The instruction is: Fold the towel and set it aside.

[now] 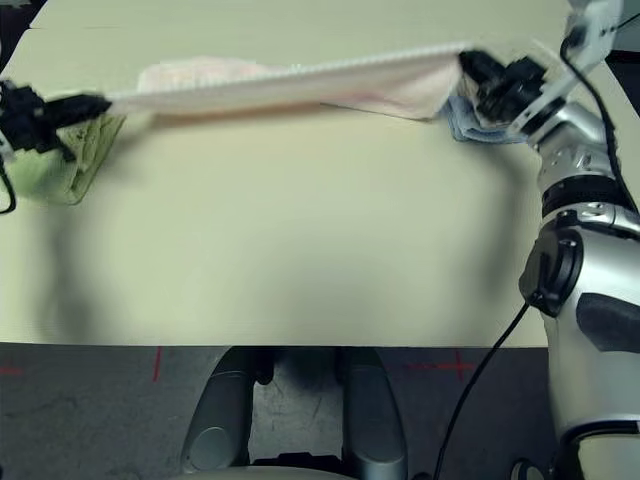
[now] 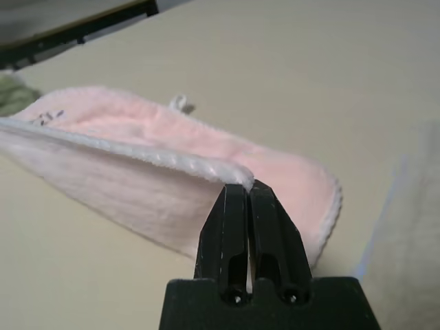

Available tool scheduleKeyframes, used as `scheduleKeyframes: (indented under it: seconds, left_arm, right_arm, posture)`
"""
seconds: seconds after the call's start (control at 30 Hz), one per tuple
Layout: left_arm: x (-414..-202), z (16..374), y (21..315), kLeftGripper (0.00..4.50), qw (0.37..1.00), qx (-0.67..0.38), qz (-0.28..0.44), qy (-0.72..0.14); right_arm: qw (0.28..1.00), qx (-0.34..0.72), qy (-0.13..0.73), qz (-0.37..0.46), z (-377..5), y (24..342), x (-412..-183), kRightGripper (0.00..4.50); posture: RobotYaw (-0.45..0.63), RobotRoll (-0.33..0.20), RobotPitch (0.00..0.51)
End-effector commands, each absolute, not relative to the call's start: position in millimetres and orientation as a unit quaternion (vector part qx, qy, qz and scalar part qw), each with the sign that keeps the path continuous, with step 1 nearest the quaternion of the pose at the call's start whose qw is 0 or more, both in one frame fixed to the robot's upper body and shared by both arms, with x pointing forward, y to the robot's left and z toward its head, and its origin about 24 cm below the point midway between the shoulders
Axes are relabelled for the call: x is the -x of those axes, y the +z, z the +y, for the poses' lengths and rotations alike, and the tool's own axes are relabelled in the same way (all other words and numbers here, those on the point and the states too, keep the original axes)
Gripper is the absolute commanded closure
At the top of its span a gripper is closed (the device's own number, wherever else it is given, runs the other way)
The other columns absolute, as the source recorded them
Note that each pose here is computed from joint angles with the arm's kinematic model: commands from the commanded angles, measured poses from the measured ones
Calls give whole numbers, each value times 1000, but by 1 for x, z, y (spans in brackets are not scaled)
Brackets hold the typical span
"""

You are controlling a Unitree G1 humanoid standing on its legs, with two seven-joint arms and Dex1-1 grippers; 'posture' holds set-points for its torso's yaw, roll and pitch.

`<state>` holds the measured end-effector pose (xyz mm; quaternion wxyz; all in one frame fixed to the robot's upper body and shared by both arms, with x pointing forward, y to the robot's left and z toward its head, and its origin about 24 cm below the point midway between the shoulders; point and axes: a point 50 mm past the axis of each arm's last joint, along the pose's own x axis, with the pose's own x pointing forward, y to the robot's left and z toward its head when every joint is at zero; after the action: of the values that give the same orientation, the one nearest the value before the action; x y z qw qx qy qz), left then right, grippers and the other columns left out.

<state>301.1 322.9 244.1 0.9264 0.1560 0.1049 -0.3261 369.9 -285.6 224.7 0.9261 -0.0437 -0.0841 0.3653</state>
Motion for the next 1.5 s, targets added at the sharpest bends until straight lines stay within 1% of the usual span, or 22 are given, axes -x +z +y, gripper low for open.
scheduleKeyframes:
  seconds: [0.03, 0.17, 0.3, 0.43, 0.5, 0.7, 0.8, 0.9, 1.17, 1.3, 1.4, 1.5]
  left_arm:
    - [-286, 320, 238, 4428, 915, -161, 132, -345]
    - [-278, 316, 224, 4428, 903, -174, 159, -360]
    - [-273, 313, 218, 4428, 892, -191, 172, -372]
    - [-269, 314, 214, 4428, 879, -207, 188, -387]
    - [-269, 315, 214, 4428, 874, -212, 194, -391]
    - [-262, 318, 212, 4428, 862, -229, 210, -401]
    - [-255, 321, 215, 4428, 851, -231, 225, -414]
    - [-250, 323, 220, 4428, 843, -231, 241, -421]
    - [-247, 328, 226, 4428, 836, -238, 256, -422]
    - [-251, 329, 227, 4428, 834, -244, 257, -423]
    - [-260, 328, 229, 4428, 840, -253, 238, -416]
    - [-274, 329, 233, 4428, 851, -276, 211, -394]
  right_arm:
    - [904, 114, 411, -38, -290, 214, -360, 4500]
    - [873, 174, 456, 3, -288, 204, -354, 4500]
    - [830, 218, 512, 39, -287, 197, -346, 4500]
    - [803, 244, 540, 68, -291, 190, -338, 4500]
    - [798, 250, 543, 79, -294, 189, -335, 4500]
    - [801, 282, 517, 104, -316, 193, -324, 4500]
    - [808, 297, 497, 108, -323, 195, -322, 4500]
    - [806, 303, 495, 113, -325, 193, -321, 4500]
    - [799, 285, 517, 114, -321, 184, -319, 4500]
    - [801, 282, 516, 111, -322, 184, -318, 4500]
    - [813, 262, 511, 94, -321, 188, -320, 4500]
    - [831, 235, 500, 71, -319, 193, -324, 4500]
  posture:
    - [26, 0, 291]
    - [29, 0, 259]
    - [32, 0, 221]
    - [26, 0, 191]
    - [22, 0, 184]
    - [11, 0, 186]
    - [6, 0, 189]
    - [12, 0, 192]
    - [10, 0, 190]
    - [5, 0, 188]
    - [1, 0, 186]
    - [1, 0, 186]
